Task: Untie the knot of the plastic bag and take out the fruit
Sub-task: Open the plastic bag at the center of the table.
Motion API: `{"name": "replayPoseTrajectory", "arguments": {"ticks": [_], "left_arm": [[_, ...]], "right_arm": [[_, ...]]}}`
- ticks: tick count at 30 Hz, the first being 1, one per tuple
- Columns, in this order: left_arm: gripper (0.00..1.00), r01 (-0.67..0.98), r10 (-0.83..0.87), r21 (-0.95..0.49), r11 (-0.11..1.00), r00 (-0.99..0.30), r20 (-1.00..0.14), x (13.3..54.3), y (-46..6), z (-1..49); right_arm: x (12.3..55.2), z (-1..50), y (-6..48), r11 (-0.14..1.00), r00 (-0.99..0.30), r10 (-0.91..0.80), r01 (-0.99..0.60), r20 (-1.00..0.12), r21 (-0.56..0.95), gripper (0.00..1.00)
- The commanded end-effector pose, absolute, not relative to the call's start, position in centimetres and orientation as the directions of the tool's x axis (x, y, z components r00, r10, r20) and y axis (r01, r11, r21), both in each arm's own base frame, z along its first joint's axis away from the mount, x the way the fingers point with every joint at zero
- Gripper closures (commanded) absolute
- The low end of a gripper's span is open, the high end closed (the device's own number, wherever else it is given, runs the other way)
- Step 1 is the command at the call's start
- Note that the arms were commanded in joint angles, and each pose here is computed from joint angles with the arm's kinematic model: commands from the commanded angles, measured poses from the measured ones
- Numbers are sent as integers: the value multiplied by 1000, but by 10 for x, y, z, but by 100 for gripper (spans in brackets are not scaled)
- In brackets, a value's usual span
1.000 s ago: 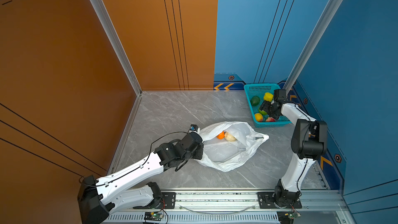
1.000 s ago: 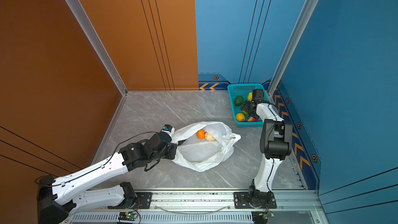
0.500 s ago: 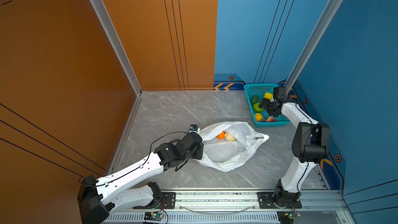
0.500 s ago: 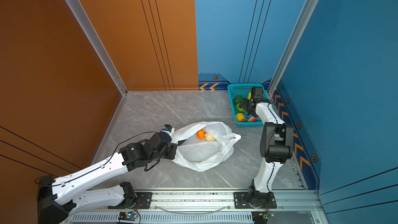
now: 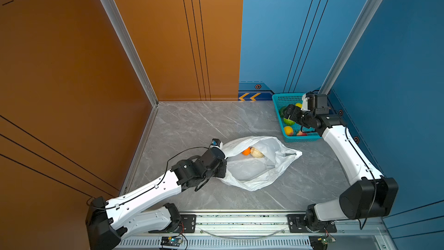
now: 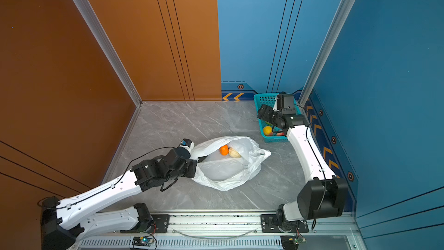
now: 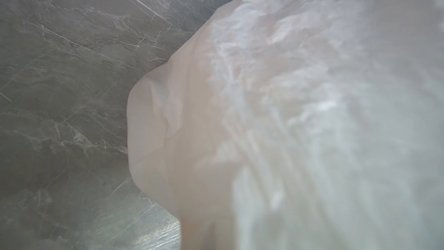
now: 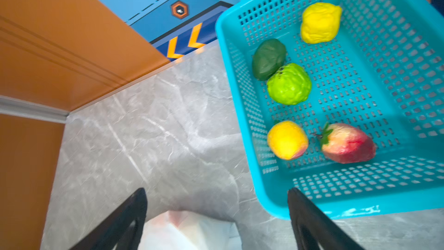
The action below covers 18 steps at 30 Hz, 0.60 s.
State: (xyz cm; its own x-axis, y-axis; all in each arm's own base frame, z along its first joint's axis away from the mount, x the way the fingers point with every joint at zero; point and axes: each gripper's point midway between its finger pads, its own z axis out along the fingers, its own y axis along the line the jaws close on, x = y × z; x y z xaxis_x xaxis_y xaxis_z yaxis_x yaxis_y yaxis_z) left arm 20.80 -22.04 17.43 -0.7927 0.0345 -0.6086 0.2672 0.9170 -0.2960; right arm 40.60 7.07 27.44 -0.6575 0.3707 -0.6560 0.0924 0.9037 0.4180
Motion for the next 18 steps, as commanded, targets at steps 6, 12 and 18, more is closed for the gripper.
{"name": "replayPoseTrajectory", "arguments": {"ticks": [6,12,18], "left_arm": [[100,264,13,-309,913,-779,-627,211,-220,185],[100,264,19,-307,914,-784,-620,211,-221,183],[100,256,13,-308,916,-787,-617,212,-220,181]], "right_arm": [[319,295,142,913,-740,219,-74,-636,401,7],[272,290,202,901,-764,117,-187,-634,392,7],[229,264,258,880,-785,18,-281,-619,382,7]]}}
